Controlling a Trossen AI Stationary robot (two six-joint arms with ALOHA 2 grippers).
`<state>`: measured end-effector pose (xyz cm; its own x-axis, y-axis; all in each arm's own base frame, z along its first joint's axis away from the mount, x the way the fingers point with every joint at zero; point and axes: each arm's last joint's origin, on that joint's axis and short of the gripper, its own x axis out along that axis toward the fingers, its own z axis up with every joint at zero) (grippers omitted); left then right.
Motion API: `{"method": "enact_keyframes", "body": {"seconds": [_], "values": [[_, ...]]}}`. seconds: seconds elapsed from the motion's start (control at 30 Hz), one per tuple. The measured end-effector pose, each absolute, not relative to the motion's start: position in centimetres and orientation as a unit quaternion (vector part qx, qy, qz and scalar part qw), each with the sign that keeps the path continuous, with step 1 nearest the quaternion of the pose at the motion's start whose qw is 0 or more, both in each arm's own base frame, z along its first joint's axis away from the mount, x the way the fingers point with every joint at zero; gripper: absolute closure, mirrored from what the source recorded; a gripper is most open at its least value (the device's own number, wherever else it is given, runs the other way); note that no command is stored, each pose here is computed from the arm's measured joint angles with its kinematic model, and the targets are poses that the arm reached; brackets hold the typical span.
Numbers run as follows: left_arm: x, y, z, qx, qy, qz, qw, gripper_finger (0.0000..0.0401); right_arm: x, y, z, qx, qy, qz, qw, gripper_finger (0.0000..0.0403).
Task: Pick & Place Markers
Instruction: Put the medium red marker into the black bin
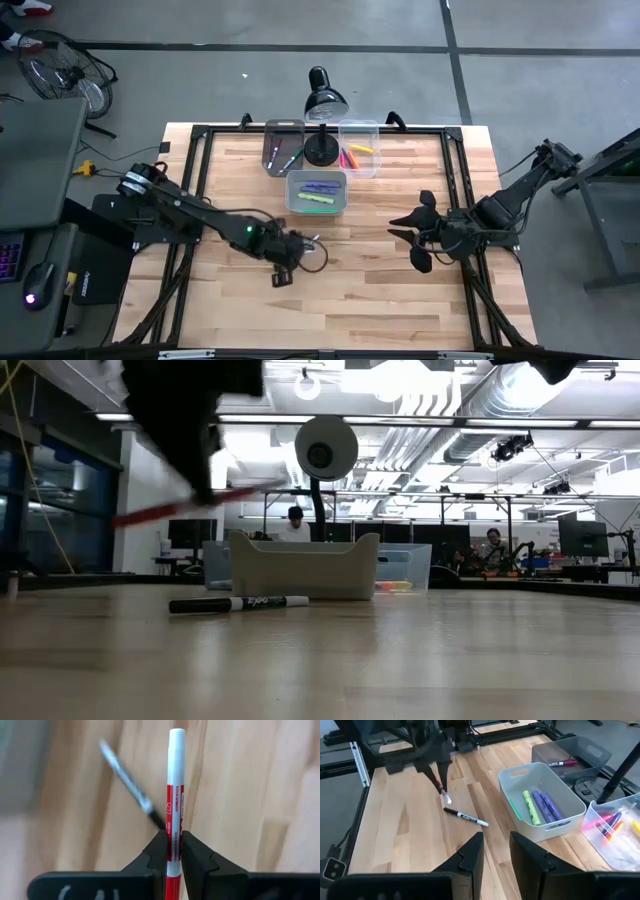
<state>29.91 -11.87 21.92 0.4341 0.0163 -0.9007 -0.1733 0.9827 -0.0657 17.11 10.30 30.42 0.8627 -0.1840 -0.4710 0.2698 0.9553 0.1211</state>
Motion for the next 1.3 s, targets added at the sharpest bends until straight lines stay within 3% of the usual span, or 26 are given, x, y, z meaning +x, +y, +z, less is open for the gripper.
{"method": "enact_keyframes", "body": {"seconds": [0.33, 0.63, 0.97, 1.3], "values": [[33.4, -9.6, 29.5, -0.028, 0.409, 0.074, 0.909, 0.0370, 17.2, 10.3, 30.5, 0.102, 0.232, -0.110, 0.961, 0.0320], [35.8, -6.8, 35.8, -0.005, 0.267, 0.081, 0.960, 0.0370, 18.5, 9.8, 31.8, 0.099, 0.174, -0.102, 0.974, 0.0305], [36.6, -6.3, 37.6, 0.004, 0.192, 0.072, 0.979, 0.0370, 20.7, 7.7, 34.1, 0.107, 0.082, -0.064, 0.989, 0.0245], [36.9, -6.4, 38.5, -0.001, 0.144, 0.066, 0.987, 0.0370, 22.2, 6.2, 34.8, 0.107, 0.047, -0.013, 0.993, 0.0237]]}}
